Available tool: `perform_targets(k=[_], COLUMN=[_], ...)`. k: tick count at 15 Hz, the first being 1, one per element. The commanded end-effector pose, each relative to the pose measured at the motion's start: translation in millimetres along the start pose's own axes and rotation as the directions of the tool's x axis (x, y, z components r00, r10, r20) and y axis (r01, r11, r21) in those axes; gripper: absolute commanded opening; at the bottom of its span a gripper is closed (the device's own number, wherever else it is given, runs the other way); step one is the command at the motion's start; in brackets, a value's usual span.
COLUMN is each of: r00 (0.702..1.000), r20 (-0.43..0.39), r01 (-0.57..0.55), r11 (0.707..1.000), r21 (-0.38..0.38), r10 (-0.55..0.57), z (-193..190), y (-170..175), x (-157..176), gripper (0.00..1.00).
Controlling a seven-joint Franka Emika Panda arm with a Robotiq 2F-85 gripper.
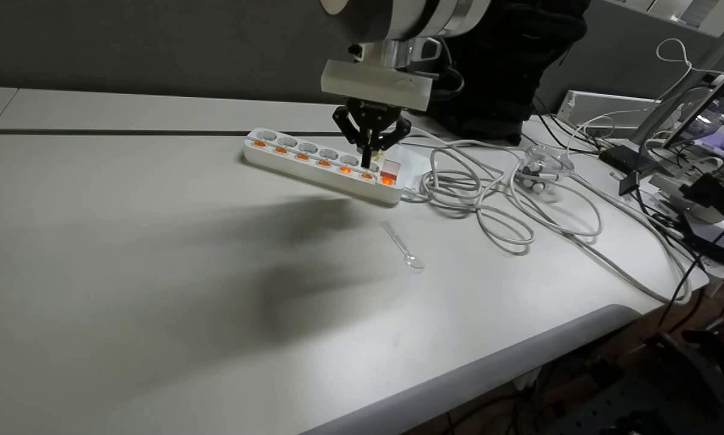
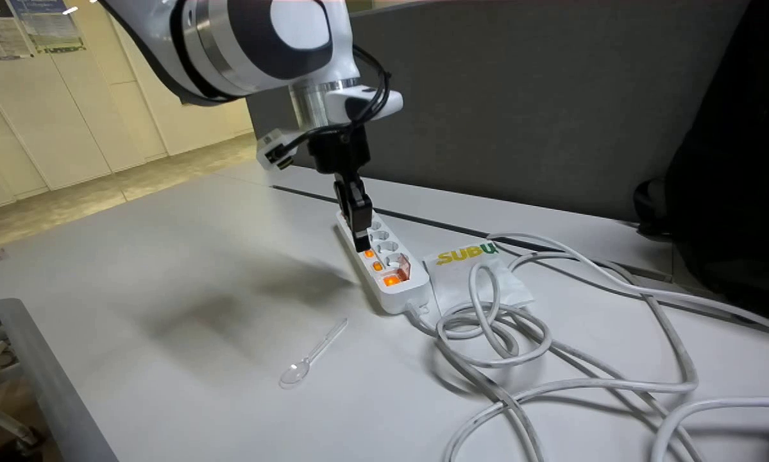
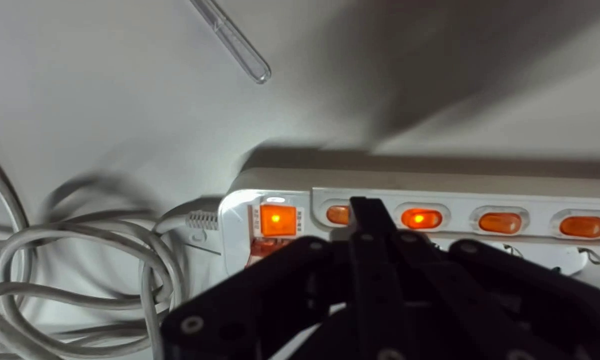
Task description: Turn off the third switch from the right
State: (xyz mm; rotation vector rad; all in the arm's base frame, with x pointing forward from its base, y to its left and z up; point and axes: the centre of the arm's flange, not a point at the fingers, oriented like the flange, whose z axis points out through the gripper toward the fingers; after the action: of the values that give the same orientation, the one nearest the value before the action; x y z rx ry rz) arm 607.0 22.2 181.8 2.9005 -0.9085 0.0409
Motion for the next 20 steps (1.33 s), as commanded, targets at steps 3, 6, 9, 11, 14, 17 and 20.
perform_targets(k=[3,6,9,11,14,17,20], r00=[1.000,1.000,0.999,0.999,0.999,0.999,0.999], r20=[0.000,-0.002,-0.004,-0.001,-0.001,-0.006,-0.007], r01=[-0.008,0.010,0.035,0.042,0.041,0.040,0.046], r11=[1.000,1.000,0.999,0.999,0.999,0.999,0.999], r21=[0.005,0.012,0.010,0.010,0.007,0.007,0.007], r10=[0.008,-0.010,-0.035,-0.042,-0.041,-0.040,-0.046], z=[3,1,-2,-1,2,4,8], y=[-3,-6,-11,-13,-12,-12,-14], x=[4,6,5,5,8,12,15], gripper=[0.01,0.00,0.00,0.00,0.00,0.00,0.00])
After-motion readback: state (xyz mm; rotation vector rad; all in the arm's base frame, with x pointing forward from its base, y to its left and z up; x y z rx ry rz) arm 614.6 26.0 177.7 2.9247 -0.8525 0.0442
